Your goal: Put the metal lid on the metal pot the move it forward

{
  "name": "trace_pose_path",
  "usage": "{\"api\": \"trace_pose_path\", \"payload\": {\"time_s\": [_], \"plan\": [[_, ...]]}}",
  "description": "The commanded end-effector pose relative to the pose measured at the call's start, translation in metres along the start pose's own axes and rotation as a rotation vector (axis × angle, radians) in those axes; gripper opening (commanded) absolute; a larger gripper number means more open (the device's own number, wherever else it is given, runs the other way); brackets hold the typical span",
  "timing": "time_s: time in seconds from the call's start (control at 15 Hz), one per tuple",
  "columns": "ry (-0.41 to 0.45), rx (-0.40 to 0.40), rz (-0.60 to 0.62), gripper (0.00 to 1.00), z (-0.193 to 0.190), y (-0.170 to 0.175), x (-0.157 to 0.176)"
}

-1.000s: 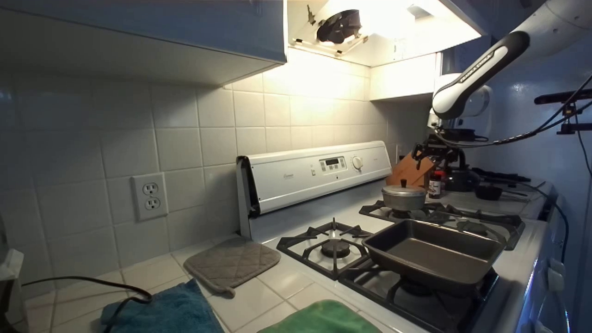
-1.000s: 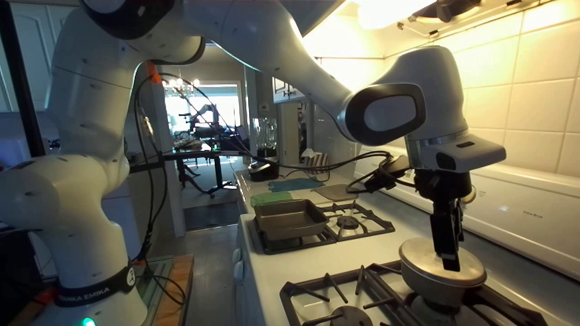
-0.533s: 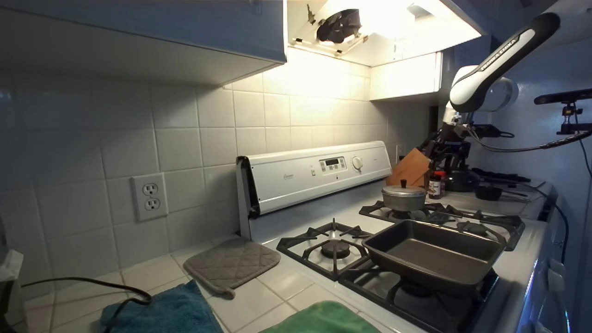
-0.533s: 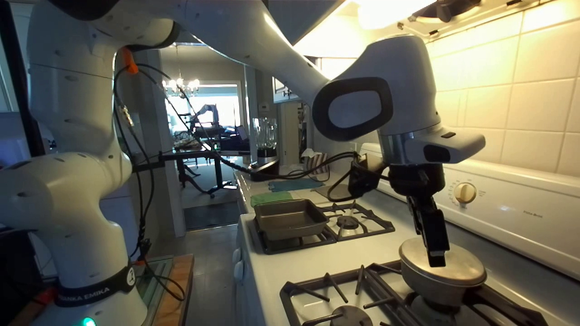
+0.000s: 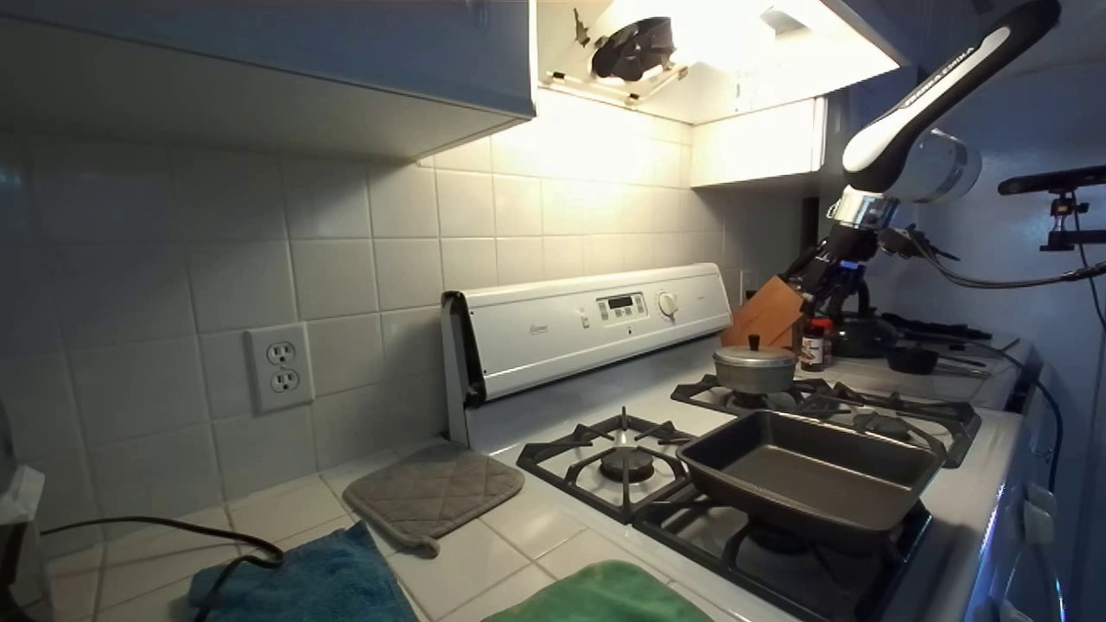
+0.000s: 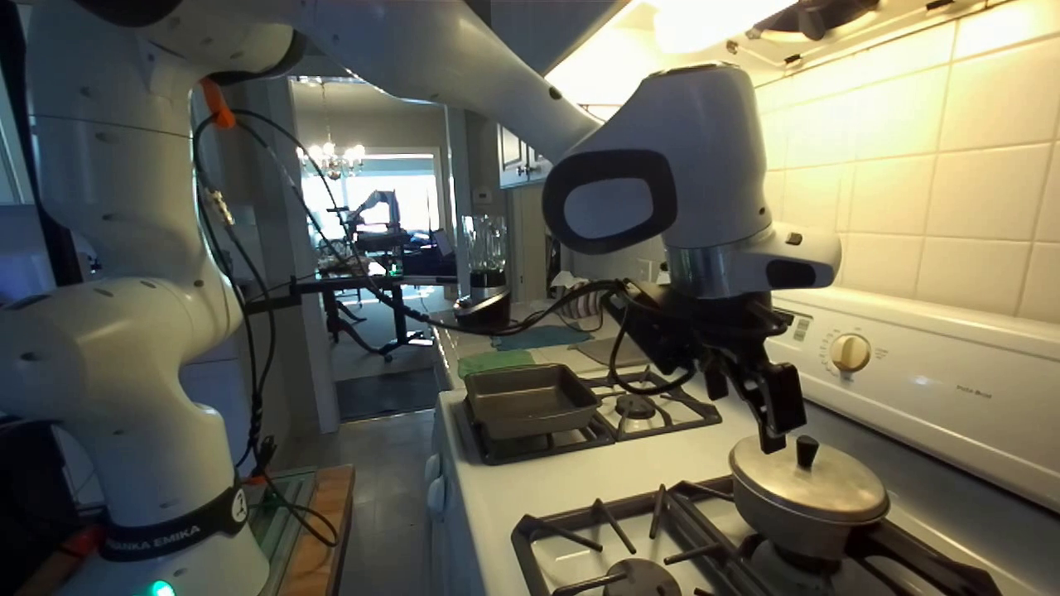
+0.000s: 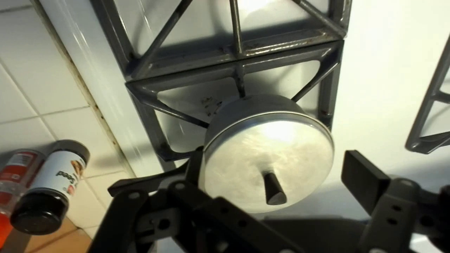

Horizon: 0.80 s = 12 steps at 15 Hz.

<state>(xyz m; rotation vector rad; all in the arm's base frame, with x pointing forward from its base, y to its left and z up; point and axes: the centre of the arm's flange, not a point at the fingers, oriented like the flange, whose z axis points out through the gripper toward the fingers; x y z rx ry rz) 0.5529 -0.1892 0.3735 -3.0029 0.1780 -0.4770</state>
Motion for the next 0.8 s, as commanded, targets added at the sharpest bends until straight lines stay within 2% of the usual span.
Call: {"api": "trace_pose_path", "payload": {"time_s": [0.0, 0.33, 0.4, 0.73], "plan": [[0.017, 0.086, -0.134, 1.0, -0.011, 0.005, -0.021], [0.047, 0.094, -0.155, 1.0, -0.015, 0.01, -0.032], [0.028, 0.071, -0.153, 1.0, -0.007, 0.008, -0.017], [0.03, 0.074, -0.149, 1.0, -0.009, 0.009, -0.02]]}}
